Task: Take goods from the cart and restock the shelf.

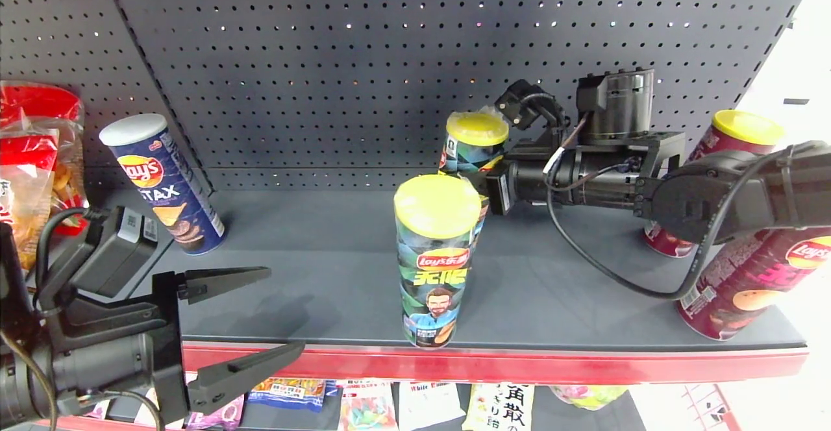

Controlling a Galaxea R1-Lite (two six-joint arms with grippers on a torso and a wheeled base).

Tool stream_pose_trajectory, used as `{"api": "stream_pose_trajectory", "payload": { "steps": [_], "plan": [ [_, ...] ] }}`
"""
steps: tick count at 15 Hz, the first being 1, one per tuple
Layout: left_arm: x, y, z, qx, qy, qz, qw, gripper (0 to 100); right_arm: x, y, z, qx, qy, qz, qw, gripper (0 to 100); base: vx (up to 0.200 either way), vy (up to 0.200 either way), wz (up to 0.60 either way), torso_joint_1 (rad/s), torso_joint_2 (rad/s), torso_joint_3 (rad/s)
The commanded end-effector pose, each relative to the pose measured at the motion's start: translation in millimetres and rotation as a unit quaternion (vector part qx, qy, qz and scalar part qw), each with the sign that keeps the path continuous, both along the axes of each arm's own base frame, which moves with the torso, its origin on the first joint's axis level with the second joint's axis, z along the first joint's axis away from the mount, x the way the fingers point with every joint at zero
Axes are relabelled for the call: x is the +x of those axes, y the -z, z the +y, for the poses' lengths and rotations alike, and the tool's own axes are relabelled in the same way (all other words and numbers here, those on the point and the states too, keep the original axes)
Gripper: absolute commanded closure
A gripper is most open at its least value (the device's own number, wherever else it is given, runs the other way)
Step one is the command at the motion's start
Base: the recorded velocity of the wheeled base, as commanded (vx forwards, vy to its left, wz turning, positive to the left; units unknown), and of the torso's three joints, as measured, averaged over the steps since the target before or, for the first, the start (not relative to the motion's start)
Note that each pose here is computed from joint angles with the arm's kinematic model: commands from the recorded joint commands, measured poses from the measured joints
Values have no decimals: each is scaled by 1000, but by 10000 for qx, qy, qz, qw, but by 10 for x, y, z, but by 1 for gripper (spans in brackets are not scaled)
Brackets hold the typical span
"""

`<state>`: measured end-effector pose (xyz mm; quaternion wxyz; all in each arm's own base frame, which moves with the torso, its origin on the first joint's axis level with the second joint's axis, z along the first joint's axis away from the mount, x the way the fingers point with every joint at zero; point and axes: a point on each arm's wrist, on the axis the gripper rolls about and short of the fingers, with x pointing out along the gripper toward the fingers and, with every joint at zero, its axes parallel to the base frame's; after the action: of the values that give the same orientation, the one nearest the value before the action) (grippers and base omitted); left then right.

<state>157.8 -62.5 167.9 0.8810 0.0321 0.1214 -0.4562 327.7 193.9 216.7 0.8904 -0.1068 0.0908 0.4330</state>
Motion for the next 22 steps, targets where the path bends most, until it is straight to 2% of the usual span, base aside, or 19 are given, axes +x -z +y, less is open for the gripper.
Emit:
{"api": "stream_pose_trajectory", "payload": {
  "steps": [1, 2, 3, 8, 15, 18, 22],
  "plan": [
    [5, 5, -2, 4, -2, 16, 10000, 0, 2, 31, 24, -20, -32, 35, 10000, 100, 0, 0, 0, 0, 0, 0],
    [5, 5, -2, 4, -2, 16, 10000, 0, -9, 33, 32, -24, -47, 42, 10000, 100, 0, 0, 0, 0, 0, 0],
    [5, 5, -2, 0, -4, 22, 10000, 0, -9, 33, 32, -24, -47, 42, 10000, 0, 0, 0, 0, 0, 0, 0],
    [11, 7, -1, 24, -68, 10, 10000, 0, -188, -3, -74, -62, 12, 73, 10000, 0, 0, 0, 0, 0, 0, 0],
    [95, 80, -28, 169, -115, 134, 9997, 0, -573, 62, -593, -291, 800, 280, 9960, 0, 0, 0, 0, 0, 0, 0],
    [145, 109, -50, 223, -86, 185, 9995, 0, -746, 126, -741, -405, 1063, 369, 9928, 0, 0, 0, 0, 0, 0, 0],
    [307, 185, -101, 510, 38, 112, 9986, 0, -1127, 211, -944, -460, 1121, 471, 9915, 0, 0, 0, 0, 0, 0, 0]
  ]
}}
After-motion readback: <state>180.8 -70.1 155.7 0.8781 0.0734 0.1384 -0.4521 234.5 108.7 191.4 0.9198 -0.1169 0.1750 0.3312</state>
